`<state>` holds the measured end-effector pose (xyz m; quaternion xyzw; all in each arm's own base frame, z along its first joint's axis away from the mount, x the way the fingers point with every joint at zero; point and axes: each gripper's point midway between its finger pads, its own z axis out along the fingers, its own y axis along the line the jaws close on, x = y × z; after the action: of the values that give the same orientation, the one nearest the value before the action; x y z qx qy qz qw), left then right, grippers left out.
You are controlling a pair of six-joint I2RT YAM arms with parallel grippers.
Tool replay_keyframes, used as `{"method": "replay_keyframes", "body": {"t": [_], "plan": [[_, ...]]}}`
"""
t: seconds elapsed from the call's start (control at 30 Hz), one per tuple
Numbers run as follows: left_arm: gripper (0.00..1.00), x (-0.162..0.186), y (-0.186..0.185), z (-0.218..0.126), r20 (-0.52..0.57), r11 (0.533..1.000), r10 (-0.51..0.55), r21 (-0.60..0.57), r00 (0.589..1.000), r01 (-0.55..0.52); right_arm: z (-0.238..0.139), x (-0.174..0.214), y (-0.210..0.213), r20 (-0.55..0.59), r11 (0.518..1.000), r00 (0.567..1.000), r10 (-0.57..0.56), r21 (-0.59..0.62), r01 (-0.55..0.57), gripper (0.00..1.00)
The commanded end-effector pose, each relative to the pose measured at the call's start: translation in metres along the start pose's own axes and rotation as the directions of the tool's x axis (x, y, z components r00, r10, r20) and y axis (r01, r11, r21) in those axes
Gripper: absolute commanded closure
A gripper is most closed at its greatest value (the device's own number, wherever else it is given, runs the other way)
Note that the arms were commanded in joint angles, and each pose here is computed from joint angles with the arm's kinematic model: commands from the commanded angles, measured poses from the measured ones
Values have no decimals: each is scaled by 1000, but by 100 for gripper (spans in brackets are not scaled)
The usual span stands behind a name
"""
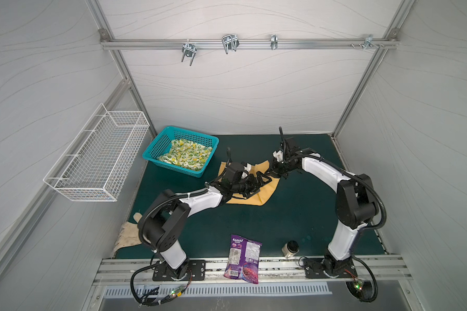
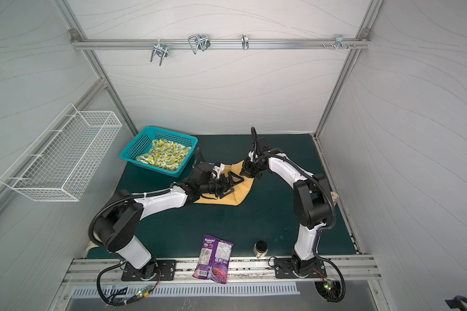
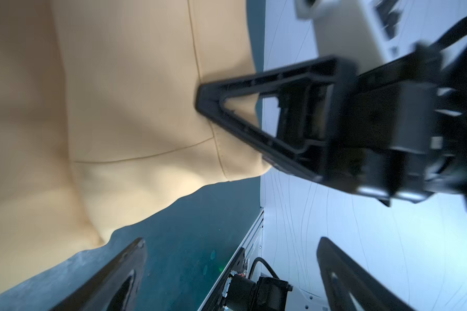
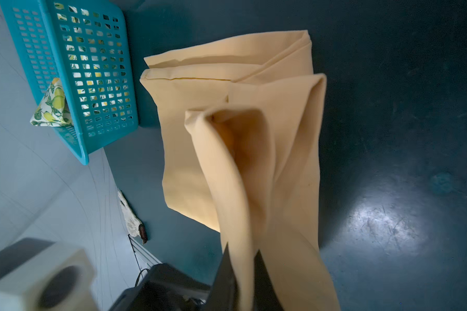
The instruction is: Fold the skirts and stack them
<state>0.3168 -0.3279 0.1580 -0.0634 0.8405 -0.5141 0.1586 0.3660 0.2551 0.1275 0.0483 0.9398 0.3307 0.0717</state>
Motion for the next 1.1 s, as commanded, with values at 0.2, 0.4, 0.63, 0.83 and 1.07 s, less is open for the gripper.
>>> {"method": "replay_keyframes", "body": {"t": [0.2, 0.4, 0.63, 0.83, 1.07], "plan": [[1, -25, 67, -75, 86, 955, 63, -296, 994, -35, -9, -10, -7, 25, 1000, 1000, 19, -7, -18, 91], [1, -25, 117, -90, 117, 916, 19, -400, 993, 30, -16, -11, -4, 39, 1000, 999, 7, -9, -7, 91], [1, -17, 158, -90, 121, 881, -33, -465, 992, 86, -21, -11, 1, 40, 1000, 999, 8, -28, -7, 91], [1, -9, 181, -86, 118, 863, -59, -494, 991, 111, -28, -11, 13, 51, 998, 999, 13, -66, -10, 91], [1, -2, 188, -82, 120, 869, -84, -477, 989, 131, -28, -13, 31, 45, 989, 997, 55, -143, -48, 90]]}}
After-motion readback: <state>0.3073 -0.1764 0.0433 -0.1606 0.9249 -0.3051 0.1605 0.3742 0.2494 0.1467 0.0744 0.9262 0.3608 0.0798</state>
